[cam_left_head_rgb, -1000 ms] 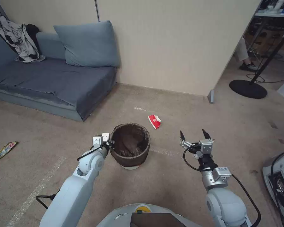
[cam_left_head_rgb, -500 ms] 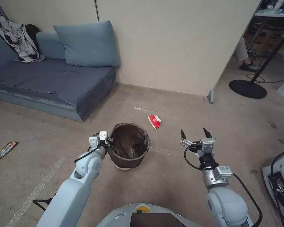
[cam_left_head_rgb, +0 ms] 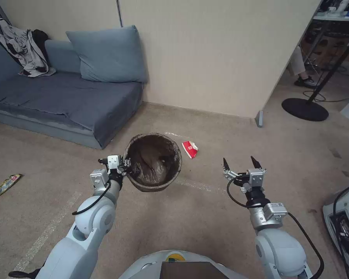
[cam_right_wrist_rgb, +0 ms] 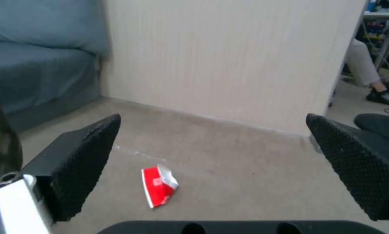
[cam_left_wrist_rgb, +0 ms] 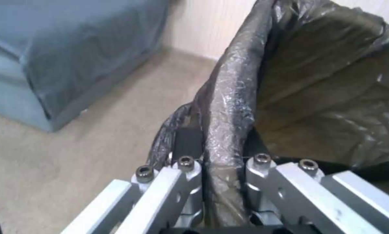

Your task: Pick up the trash bin, then pick up the garbage from the floor and place it into the trash bin.

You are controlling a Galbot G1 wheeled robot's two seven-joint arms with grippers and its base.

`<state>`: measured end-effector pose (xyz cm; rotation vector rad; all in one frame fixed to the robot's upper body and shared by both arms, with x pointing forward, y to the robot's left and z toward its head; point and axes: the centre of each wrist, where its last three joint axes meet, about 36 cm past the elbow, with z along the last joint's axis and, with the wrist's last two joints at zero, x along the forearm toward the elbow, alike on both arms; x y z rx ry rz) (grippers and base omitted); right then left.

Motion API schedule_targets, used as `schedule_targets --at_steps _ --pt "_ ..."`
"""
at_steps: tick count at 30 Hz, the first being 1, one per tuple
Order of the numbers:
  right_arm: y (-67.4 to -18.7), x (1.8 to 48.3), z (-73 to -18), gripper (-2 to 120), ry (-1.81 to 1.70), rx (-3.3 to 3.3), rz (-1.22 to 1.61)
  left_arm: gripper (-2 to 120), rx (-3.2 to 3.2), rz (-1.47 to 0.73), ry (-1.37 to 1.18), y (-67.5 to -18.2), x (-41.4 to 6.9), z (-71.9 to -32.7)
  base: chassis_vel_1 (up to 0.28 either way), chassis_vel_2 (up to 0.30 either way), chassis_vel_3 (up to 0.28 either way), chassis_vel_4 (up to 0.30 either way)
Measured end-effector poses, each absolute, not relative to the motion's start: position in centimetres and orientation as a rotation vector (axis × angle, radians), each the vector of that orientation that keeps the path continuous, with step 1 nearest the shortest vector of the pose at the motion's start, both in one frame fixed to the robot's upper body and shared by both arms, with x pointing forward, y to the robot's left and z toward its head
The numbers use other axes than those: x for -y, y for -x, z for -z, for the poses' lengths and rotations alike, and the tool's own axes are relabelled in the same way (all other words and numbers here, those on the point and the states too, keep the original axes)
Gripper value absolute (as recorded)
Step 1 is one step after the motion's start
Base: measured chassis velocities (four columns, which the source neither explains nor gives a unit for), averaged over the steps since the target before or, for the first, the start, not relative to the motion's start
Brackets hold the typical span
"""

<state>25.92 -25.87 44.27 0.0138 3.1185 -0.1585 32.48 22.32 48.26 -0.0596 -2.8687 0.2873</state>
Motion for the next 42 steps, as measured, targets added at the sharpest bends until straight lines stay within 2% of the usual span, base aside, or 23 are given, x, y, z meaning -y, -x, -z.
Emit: schedule_targets --at_steps 12,31,42 --pt "-25.4 26.0 -45.0 100 -0.099 -3.108 0.149 7 2.944 -0.312 0.08 -31.2 -22.9 -49.1 0.0 0.0 0.0 0.0" --pt "-25.6 26.3 -45.1 100 -0.093 -3.103 0.163 7 2.984 -0.149 0.023 -30.5 -24.8 -48.1 0.0 0.0 0.0 0.0" --pt "-25.7 26.2 -45.0 100 -0.085 -3.101 0.157 7 2.981 -0.154 0.042 -30.3 -25.2 -47.7 -0.044 0.045 0.051 -0.048"
